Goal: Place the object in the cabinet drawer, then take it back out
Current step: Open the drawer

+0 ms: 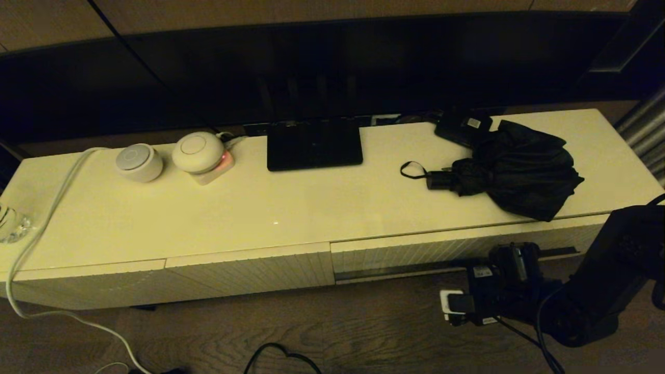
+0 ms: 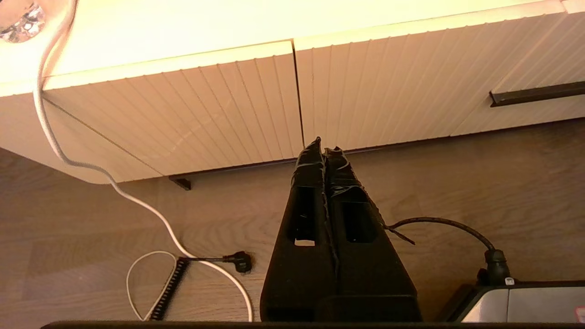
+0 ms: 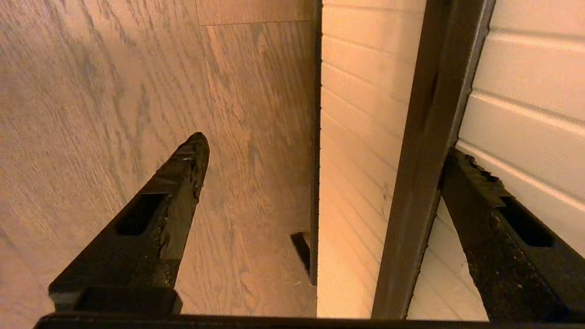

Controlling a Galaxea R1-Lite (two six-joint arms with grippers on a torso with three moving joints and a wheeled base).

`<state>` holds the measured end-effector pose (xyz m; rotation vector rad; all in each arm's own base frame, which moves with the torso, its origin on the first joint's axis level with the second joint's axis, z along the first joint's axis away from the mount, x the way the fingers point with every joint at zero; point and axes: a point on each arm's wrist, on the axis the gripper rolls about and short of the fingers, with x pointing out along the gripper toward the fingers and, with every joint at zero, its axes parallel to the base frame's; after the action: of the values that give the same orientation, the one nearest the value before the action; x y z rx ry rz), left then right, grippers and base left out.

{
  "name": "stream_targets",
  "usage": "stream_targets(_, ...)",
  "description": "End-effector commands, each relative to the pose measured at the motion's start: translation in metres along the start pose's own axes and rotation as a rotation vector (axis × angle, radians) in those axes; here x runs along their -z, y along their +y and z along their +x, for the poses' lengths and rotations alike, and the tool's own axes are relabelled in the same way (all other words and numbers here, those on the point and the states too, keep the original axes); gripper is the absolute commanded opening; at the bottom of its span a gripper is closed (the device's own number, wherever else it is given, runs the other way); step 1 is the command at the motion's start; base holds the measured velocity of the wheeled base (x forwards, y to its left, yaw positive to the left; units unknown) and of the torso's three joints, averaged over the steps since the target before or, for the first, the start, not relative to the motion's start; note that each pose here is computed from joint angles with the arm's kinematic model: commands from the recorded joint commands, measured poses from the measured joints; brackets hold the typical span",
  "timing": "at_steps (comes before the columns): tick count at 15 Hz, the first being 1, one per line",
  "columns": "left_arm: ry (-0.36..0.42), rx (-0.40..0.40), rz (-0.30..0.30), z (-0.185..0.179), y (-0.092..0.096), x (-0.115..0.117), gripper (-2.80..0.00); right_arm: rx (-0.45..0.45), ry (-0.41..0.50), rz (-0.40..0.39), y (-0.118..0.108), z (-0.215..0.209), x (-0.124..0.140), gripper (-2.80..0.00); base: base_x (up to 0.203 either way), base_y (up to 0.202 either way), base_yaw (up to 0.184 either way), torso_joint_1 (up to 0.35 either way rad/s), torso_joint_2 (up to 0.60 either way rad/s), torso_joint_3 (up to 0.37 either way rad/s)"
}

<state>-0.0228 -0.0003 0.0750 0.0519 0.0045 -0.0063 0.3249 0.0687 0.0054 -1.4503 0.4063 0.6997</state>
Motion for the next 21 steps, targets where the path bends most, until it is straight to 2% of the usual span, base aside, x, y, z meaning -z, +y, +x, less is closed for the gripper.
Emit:
stream_targets(1, 0.003, 0.0, 0.001, 0.0, 0.0, 0.001, -2.8, -0.01, -0.004, -0.011, 0.004, -0.008, -0.002, 0.0, 0.0, 0.0, 0.0, 0.0, 0.0, 0.0)
stream_targets(12, 0.003, 0.0, 0.001, 0.0, 0.0, 0.001, -2.8, -0.175, 0.005, 0.036, 0.052, -0.036, 0.0, 0.0, 0.0, 0.0, 0.0, 0.0, 0.0, 0.0)
stream_targets(16, 0.003, 0.0, 0.0, 0.0, 0.0, 0.001, -2.8, -0.161, -0.004, 0.05, 0.056, -0.041, -0.002, 0.0, 0.0, 0.0, 0.0, 0.0, 0.0, 0.0)
stream_targets(19, 0.003, 0.0, 0.0, 0.0, 0.0, 0.001, -2.8, -0.12, -0.024, 0.054, 0.051, -0.041, -0.003, 0.0, 0.0, 0.0, 0.0, 0.0, 0.0, 0.0)
stream_targets(20, 0.003, 0.0, 0.002, 0.0, 0.0, 0.001, -2.8, -0.116, -0.025, 0.051, 0.05, -0.04, -0.003, -2.8, 0.0, 0.0, 0.0, 0.0, 0.0, 0.0)
stream_targets(21, 0.003, 0.0, 0.0, 0.0, 0.0, 0.001, -2.8, -0.11, -0.024, 0.05, 0.049, -0.04, -0.003, -2.8, 0.0, 0.0, 0.0, 0.0, 0.0, 0.0)
